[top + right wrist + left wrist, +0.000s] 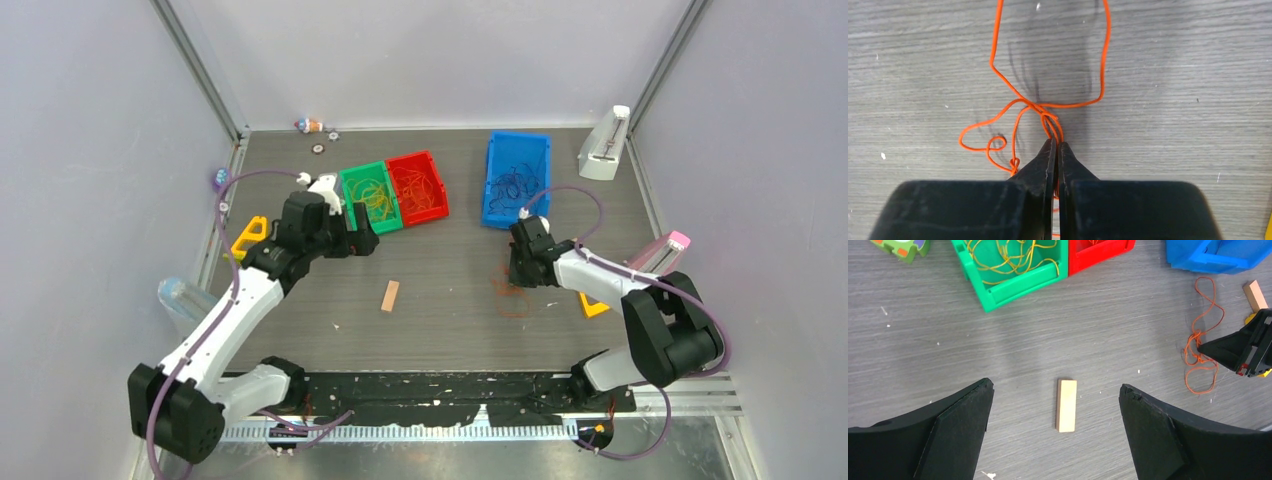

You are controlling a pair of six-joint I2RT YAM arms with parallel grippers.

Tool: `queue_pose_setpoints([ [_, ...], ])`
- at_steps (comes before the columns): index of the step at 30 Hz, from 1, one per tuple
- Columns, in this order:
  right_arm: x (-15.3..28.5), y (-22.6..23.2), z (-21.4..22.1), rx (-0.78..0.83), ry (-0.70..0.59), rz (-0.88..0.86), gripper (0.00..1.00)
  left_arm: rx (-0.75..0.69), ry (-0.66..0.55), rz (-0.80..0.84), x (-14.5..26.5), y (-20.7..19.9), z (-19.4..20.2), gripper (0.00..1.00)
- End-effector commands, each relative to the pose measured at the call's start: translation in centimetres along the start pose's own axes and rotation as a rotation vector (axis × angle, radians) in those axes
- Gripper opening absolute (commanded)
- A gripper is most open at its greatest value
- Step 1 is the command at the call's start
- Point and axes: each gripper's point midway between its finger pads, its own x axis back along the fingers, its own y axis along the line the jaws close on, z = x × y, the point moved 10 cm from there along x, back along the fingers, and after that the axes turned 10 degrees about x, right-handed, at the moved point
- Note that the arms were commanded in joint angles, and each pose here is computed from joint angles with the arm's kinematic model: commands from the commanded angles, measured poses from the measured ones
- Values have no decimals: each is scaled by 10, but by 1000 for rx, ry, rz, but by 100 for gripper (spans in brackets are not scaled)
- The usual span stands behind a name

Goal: Untangle the cables

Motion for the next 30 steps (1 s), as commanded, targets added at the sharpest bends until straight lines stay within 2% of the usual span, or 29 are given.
queue_pose_setpoints([
  [1,16,10,-17,22,0,-50,5,11,-141,50,19,0,0,97],
  [6,51,32,-52,95,-105,-177,5,56,-151,66,32,11,23,96],
  [11,85,61,-90,221,-280,-275,5,90,-189,103,39,19,40,96],
  [19,105,97,-149,353,-470,-370,6,130,-258,145,37,34,66,96],
  [23,101,116,-178,418,-538,-405,5,135,-255,140,33,40,75,96],
  [30,63,153,-236,524,-548,-399,5,111,-277,129,40,43,77,96],
])
